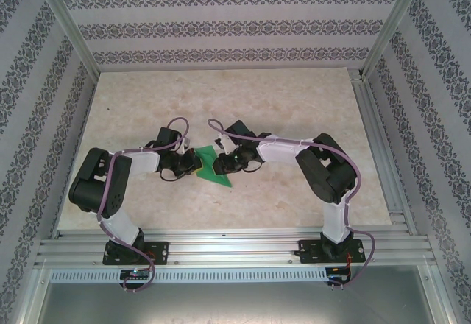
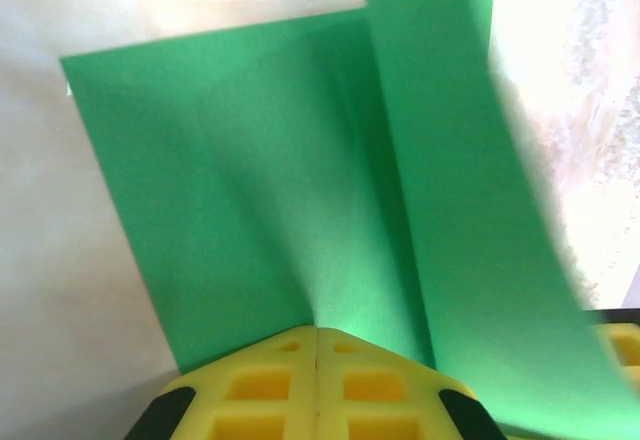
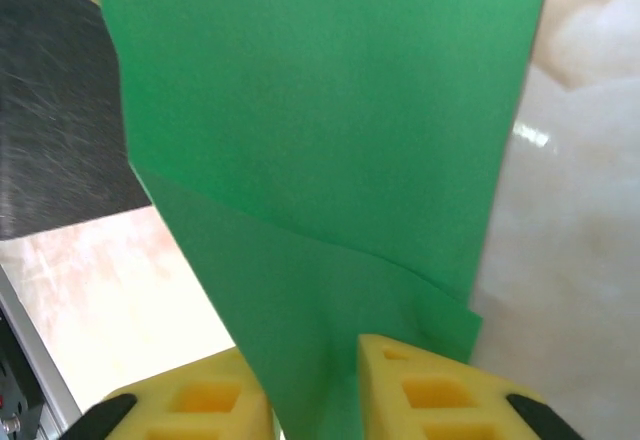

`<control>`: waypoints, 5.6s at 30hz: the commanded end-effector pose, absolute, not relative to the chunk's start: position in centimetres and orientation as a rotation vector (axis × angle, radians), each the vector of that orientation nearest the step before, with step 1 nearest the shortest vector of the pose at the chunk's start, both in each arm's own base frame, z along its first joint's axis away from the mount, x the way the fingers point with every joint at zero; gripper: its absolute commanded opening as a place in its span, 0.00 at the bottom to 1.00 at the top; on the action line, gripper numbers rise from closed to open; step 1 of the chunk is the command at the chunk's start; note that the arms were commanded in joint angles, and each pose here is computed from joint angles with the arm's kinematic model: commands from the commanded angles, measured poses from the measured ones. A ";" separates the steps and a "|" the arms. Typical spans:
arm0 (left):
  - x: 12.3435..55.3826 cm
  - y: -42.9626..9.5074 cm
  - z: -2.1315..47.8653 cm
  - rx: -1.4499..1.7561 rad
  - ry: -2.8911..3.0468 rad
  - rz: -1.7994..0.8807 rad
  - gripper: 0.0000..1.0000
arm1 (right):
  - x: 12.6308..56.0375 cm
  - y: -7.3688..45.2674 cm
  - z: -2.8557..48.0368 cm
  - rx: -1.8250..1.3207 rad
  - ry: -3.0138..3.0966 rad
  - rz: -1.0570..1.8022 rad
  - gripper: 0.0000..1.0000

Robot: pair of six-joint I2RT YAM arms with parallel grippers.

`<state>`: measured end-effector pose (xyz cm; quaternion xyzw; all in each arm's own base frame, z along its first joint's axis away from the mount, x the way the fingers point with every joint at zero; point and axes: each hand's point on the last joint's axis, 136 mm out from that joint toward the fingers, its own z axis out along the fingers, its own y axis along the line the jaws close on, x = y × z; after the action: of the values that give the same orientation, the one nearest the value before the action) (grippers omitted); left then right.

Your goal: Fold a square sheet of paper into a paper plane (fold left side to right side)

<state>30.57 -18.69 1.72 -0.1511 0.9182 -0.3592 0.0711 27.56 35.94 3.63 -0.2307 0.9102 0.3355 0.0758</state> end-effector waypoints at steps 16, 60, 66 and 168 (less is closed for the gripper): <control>30.6 -18.1 0.5 -0.425 2.790 -0.976 0.01 | 29.4 36.2 7.3 -0.770 2.657 0.959 0.36; 30.0 -17.4 -0.2 -0.421 2.823 -0.907 0.01 | 30.2 35.4 8.1 -0.863 2.668 1.166 0.32; 30.0 -17.4 -0.2 -0.419 2.823 -0.911 0.01 | 29.9 35.1 9.3 -0.876 2.650 1.162 0.39; 29.0 -16.8 -0.6 -0.423 2.843 -0.869 0.01 | 31.7 35.7 3.2 -0.887 2.717 1.083 0.10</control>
<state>31.02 -18.43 1.71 -0.1293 0.9261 -0.3422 0.0922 31.30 35.57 3.99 -0.2843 0.8921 0.3485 0.0429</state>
